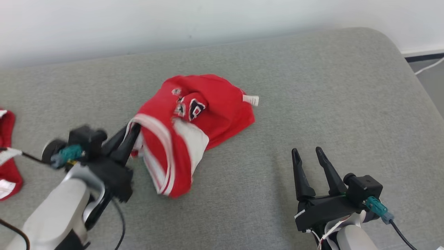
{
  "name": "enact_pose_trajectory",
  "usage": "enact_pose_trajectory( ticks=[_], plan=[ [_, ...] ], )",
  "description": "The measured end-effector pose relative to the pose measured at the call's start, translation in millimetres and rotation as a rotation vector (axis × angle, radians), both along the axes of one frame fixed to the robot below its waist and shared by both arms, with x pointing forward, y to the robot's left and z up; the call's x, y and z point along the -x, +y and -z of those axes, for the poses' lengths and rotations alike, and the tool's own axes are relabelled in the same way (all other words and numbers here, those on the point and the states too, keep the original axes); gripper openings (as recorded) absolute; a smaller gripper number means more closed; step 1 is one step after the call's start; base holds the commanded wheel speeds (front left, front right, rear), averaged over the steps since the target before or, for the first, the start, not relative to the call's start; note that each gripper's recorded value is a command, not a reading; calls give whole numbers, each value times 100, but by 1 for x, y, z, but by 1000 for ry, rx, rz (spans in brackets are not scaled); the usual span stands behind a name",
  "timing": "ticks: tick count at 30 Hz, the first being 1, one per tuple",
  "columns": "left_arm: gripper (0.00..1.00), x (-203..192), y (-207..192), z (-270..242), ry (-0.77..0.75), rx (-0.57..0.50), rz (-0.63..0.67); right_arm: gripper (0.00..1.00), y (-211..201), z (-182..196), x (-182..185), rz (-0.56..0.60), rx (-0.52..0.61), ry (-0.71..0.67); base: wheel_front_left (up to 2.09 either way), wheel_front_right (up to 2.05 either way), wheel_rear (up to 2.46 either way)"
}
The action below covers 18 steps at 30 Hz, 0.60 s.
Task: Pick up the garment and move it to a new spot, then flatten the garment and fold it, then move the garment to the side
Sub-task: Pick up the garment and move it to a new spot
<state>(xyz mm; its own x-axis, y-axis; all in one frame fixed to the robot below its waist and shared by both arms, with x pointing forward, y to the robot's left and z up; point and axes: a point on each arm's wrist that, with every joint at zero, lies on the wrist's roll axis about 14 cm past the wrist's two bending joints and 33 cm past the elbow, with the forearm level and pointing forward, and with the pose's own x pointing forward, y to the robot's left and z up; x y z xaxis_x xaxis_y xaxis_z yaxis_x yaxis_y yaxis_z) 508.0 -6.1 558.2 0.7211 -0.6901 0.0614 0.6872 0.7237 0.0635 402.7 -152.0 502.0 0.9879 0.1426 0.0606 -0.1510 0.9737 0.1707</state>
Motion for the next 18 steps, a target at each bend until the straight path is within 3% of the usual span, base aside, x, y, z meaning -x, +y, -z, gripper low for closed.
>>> enact_pose_trajectory(
  ticks=[2,3,4,5,10,18],
  plan=[
    [0,-1,12,16,29,-13,-31,100,4,2,-1,-12,4,4,0,0,0],
    [13,-2,18,22,44,-15,-51,100,6,2,-1,-18,4,6,0,0,0],
    [44,-2,23,30,55,-38,-64,100,10,3,-1,-29,4,8,0,0,0],
    [100,-1,27,37,69,-51,-76,100,12,4,-2,-36,4,11,0,0,0],
    [100,8,33,56,113,-70,-103,100,21,4,-3,-60,-1,11,0,0,0],
    [100,39,38,64,150,18,-164,100,32,11,2,-86,-14,31,0,0,0]
  ],
)
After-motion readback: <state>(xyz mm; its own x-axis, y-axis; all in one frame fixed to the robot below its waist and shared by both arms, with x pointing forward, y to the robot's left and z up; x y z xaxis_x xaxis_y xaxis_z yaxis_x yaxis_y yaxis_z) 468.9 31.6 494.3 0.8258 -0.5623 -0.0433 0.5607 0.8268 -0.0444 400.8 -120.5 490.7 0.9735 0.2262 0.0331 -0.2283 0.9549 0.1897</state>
